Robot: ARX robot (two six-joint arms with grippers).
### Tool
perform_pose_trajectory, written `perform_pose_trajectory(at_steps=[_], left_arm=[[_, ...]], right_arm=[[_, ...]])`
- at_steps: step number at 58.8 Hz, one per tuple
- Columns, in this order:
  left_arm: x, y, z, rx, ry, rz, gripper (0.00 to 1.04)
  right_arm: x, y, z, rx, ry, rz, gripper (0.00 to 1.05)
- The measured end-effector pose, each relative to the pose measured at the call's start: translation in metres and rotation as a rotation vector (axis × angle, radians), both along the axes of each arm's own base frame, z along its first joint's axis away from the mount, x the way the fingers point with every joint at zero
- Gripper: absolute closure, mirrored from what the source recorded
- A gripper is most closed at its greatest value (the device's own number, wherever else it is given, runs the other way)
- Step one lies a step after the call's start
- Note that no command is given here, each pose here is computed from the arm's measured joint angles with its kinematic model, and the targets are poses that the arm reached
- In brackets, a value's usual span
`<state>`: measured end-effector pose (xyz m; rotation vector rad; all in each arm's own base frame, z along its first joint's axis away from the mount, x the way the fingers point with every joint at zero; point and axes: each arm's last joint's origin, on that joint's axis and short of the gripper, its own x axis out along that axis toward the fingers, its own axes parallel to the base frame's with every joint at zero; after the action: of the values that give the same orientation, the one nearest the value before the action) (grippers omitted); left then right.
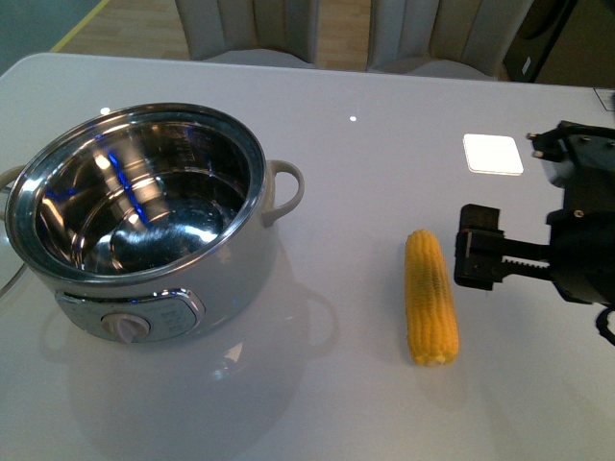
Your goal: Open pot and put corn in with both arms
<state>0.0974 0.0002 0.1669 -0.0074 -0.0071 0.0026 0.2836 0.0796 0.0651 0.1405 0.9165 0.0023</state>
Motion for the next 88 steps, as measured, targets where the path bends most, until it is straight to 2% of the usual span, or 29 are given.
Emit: perform_pose_trajectory(at_steps=[13,28,48,50,54,63,70,78,88], left_arm=[[0.000,0.000,0.000,0.000,0.000,0.000,0.07],[0.000,0.000,0.000,0.000,0.000,0.000,0.07],[0.000,0.000,0.000,0.000,0.000,0.000,0.07],[0.000,0.000,0.000,0.000,0.000,0.000,0.07],[0.000,0.000,0.000,0.000,0.000,0.000,0.07],[0.000,0.000,0.000,0.000,0.000,0.000,0.07],[0.000,0.000,0.000,0.000,0.000,0.000,0.07],[0.000,0.000,0.000,0.000,0.000,0.000,0.07],[0.000,0.000,0.000,0.000,0.000,0.000,0.07]], right_arm=[[0.025,0.019,-0.031,-0.065,0.050,0.131,0.09],[0.041,0.024,-0.051,-0.064,0.099,0.156,0.09],[0.042,0.039,-0.067,-0.084,0.156,0.214,0.09],[0.041,0.040,-0.070,-0.088,0.168,0.220,0.11],[0.039,0.041,-0.074,-0.097,0.182,0.227,0.26],[0.039,0.041,-0.075,-0.106,0.185,0.237,0.50],[0.038,0.042,-0.075,-0.109,0.184,0.238,0.64],[0.037,0.041,-0.072,-0.112,0.179,0.235,0.73],[0.037,0.037,-0.052,-0.083,0.141,0.219,0.77]])
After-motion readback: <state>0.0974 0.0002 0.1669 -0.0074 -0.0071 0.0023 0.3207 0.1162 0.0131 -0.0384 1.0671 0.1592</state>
